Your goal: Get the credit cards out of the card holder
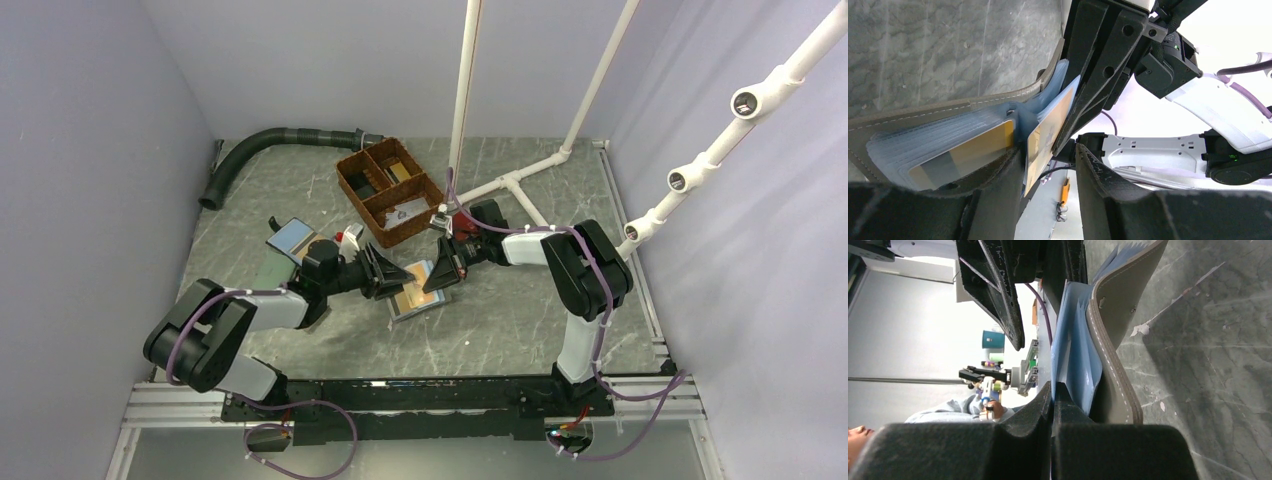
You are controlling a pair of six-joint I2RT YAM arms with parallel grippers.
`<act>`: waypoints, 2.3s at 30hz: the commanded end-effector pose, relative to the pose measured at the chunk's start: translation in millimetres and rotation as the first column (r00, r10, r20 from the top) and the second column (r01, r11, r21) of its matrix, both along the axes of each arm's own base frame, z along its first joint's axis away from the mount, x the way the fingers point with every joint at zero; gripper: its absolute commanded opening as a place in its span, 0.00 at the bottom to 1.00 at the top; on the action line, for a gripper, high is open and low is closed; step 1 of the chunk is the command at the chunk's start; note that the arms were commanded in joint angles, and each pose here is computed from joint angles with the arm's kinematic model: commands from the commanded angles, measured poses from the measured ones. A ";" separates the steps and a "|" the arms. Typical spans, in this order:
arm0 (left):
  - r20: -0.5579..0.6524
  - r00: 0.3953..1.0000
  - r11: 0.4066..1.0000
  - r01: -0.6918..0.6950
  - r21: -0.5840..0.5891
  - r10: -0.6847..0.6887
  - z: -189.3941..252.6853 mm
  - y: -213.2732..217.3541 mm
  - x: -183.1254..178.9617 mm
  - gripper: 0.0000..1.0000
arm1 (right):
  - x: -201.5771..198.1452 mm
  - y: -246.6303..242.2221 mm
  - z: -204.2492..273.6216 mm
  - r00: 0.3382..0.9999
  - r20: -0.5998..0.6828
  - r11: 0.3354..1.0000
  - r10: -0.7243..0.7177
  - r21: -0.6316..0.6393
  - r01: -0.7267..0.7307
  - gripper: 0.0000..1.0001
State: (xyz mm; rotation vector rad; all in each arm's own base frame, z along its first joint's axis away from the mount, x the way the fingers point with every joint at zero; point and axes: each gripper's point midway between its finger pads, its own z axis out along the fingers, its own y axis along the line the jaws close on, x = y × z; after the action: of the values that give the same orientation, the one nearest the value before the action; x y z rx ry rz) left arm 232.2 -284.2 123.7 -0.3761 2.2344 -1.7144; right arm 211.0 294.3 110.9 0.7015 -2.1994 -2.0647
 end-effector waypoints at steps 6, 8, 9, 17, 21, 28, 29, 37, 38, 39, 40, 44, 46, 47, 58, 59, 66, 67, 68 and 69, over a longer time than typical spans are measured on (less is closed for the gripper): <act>0.115 0.993 0.997 0.032 -0.076 -0.023 32.1 -1.6 -3.0 0.46 | 0.8 0.8 13.3 0.997 0.061 0.997 0.038 0.062 -0.042 0.00; 0.117 0.993 0.996 0.034 -0.079 -0.024 32.3 -1.9 -2.8 0.47 | 0.6 0.7 13.0 0.997 0.059 0.997 0.039 0.063 -0.043 0.00; 0.120 0.992 0.996 0.037 -0.083 -0.027 33.1 -2.4 -3.3 0.47 | 0.6 0.7 12.6 0.997 0.059 0.997 0.039 0.062 -0.042 0.00; 0.127 0.991 0.996 0.047 -0.081 -0.036 32.9 -2.1 -5.2 0.52 | 0.6 0.6 11.5 0.997 0.060 0.997 0.041 0.064 -0.045 0.00; 0.128 0.991 0.996 0.053 -0.066 -0.044 30.9 -1.1 -7.7 0.54 | 0.4 1.3 8.9 0.997 0.056 0.997 0.043 0.060 -0.046 0.00; 0.129 0.991 0.997 0.042 -0.062 -0.034 30.4 1.5 -9.9 0.53 | -2.3 3.7 10.0 0.996 0.068 0.996 0.055 0.062 -0.059 0.00; 0.127 0.991 0.997 0.041 -0.062 -0.033 30.1 1.6 -9.9 0.52 | -2.7 3.6 10.9 0.996 0.069 0.996 0.054 0.063 -0.059 0.00; 0.138 0.990 0.996 0.045 -0.072 -0.035 33.5 0.3 -8.5 0.43 | -1.9 3.7 10.8 0.996 0.065 0.996 0.058 0.067 -0.062 0.00; 0.137 0.990 0.996 0.044 -0.073 -0.034 33.1 0.6 -8.5 0.41 | -1.8 3.7 10.2 0.996 0.062 0.996 0.057 0.065 -0.061 0.00; 0.136 0.990 0.996 0.045 -0.073 -0.035 32.7 0.5 -9.0 0.41 | -1.6 3.8 9.8 0.997 0.060 0.996 0.057 0.064 -0.061 0.00; 0.136 0.990 0.996 0.045 -0.075 -0.035 32.7 0.6 -9.0 0.40 | -1.3 3.8 9.5 0.997 0.059 0.996 0.057 0.064 -0.061 0.00; 0.137 0.990 0.995 0.055 -0.084 -0.043 32.2 -0.2 -10.3 0.21 | -1.1 4.1 7.8 0.997 0.053 0.996 0.057 0.061 -0.060 0.00; 0.138 0.989 0.993 0.064 -0.094 -0.051 32.5 -0.7 -11.5 0.05 | -1.0 4.1 7.5 0.997 0.054 0.997 0.055 0.059 -0.059 0.00; 0.138 0.989 0.993 0.066 -0.098 -0.053 32.0 -0.9 -12.3 0.00 | -1.1 4.1 7.2 0.997 0.054 0.997 0.055 0.058 -0.058 0.00; 0.117 0.991 0.997 0.066 -0.049 -0.060 1.2 11.1 -24.9 0.00 | -0.5 1.0 -17.4 0.998 0.021 0.998 0.056 0.032 -0.057 0.00; 0.106 0.992 0.997 0.070 -0.037 -0.066 -4.9 12.3 -26.7 0.00 | -0.4 1.4 -19.9 0.998 0.019 0.998 0.056 0.024 -0.057 0.00; 0.061 0.995 0.997 0.083 0.000 -0.083 -31.5 17.5 -32.4 0.00 | -1.9 1.3 -35.6 0.998 0.020 0.998 0.057 -0.013 -0.056 0.00; 0.057 0.995 0.996 0.087 0.001 -0.087 -33.6 18.0 -33.1 0.00 | -2.4 1.1 -38.0 0.998 0.019 0.998 0.058 -0.019 -0.058 0.00; 0.054 0.994 0.996 0.092 0.002 -0.092 -35.2 18.6 -33.5 0.00 | -2.5 0.9 -40.2 0.998 0.020 0.998 0.059 -0.024 -0.059 0.00; 0.051 0.994 0.995 0.097 0.002 -0.097 -36.5 19.0 -34.0 0.00 | -2.5 0.6 -41.9 0.998 0.020 0.998 0.060 -0.028 -0.059 0.00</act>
State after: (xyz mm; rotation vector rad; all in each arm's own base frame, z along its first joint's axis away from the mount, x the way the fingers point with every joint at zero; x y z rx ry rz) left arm 205.7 -267.0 85.6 -0.3232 2.2687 -1.7074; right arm 196.5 296.2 74.4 0.7007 -2.1387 -1.9868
